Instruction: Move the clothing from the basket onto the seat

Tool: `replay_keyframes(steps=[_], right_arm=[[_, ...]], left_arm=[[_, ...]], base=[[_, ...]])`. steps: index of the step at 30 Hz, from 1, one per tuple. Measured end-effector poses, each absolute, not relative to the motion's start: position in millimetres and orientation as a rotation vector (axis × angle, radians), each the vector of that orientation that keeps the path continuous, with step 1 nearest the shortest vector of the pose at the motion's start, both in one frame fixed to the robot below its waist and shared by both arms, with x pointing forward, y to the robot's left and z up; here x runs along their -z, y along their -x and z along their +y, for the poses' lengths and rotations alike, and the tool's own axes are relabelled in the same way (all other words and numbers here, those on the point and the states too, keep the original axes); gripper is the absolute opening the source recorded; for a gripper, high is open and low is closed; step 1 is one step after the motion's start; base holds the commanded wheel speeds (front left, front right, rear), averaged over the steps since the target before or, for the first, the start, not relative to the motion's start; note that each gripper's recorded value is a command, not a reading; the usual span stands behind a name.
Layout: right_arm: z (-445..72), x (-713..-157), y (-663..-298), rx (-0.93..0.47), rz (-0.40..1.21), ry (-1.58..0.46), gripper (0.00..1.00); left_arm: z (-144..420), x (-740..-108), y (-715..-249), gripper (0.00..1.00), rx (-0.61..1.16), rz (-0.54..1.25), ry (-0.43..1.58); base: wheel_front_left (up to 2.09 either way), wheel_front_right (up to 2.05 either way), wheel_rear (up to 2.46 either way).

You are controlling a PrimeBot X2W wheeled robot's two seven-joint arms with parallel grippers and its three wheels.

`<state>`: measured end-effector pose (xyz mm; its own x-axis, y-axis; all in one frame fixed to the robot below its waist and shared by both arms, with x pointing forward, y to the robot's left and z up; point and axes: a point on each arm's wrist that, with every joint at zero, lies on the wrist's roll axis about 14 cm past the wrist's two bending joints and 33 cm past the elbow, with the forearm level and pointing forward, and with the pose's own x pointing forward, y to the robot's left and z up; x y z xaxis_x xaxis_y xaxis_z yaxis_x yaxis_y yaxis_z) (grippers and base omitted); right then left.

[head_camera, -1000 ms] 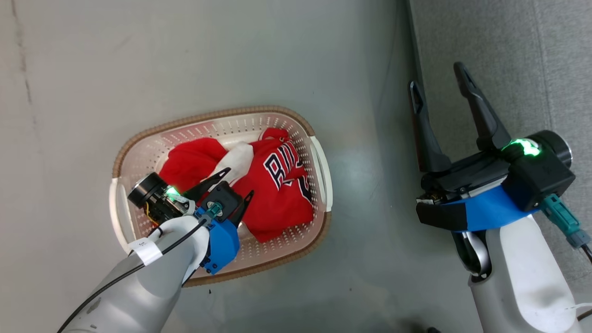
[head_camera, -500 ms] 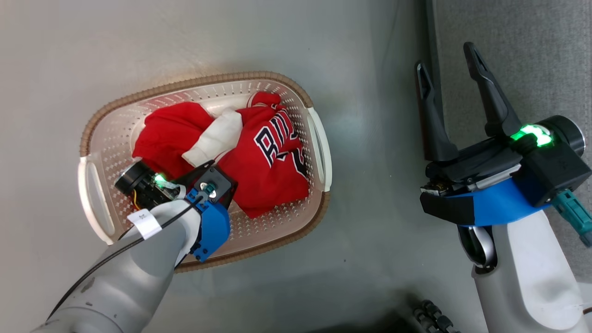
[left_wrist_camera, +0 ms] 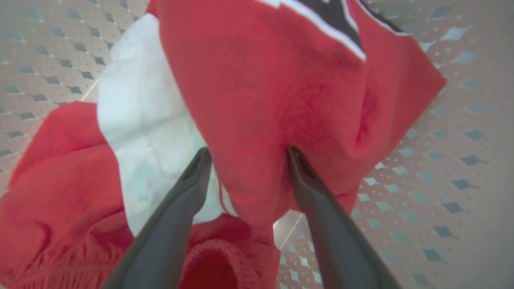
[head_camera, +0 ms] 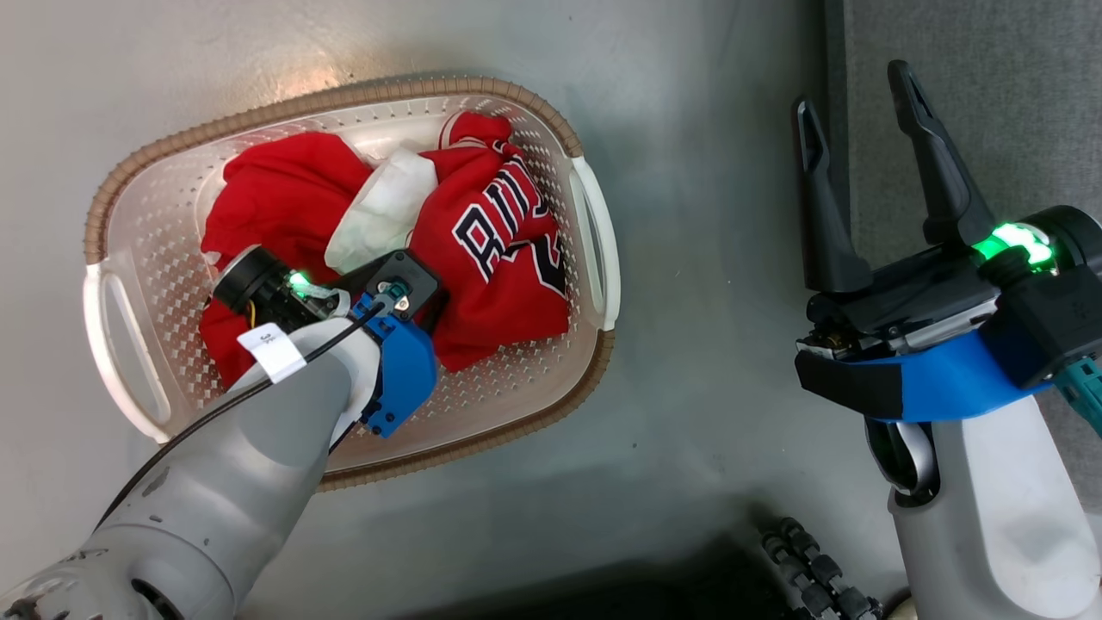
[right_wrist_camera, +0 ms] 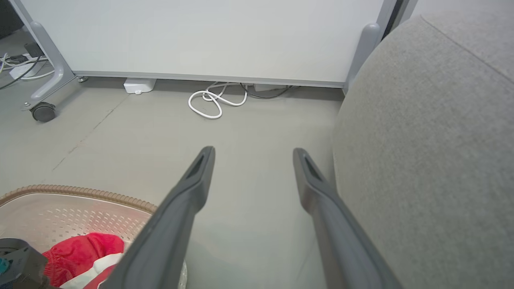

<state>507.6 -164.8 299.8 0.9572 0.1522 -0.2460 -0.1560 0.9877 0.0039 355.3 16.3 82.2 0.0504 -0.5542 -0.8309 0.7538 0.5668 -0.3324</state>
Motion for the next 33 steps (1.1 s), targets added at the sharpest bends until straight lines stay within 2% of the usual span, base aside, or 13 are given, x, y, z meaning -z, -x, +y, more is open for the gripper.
replay_keyframes(steps=[5, 6, 7, 8, 19, 33], right_arm=[[-166, -292, -506, -0.153, 0.263, 0.011, 1.00], [-166, -292, -506, -0.153, 0.264, 0.011, 1.00], [-166, -291, -506, -0.152, 0.265, 0.010, 1.00], [-166, -291, -506, -0.151, 0.266, 0.010, 1.00], [-163, -314, -512, -0.153, 0.216, -0.010, 1.00], [-148, -380, -512, -0.180, 0.107, -0.036, 1.00]], left_arm=[[8, -79, -355, 1.00, 1.019, 1.136, -0.183], [7, -79, -355, 0.46, 1.023, 1.132, -0.184], [7, -78, -356, 0.06, 1.024, 1.131, -0.185], [6, -78, -356, 0.00, 1.022, 1.132, -0.183], [9, -102, -386, 0.00, 0.953, 1.026, -0.139], [19, -193, -436, 0.00, 0.845, 0.795, -0.114]], base=[[0.00, 0.00, 0.00], [0.00, 0.00, 0.00], [0.00, 0.00, 0.00], [0.00, 0.00, 0.00], [0.00, 0.00, 0.00], [0.00, 0.00, 0.00]])
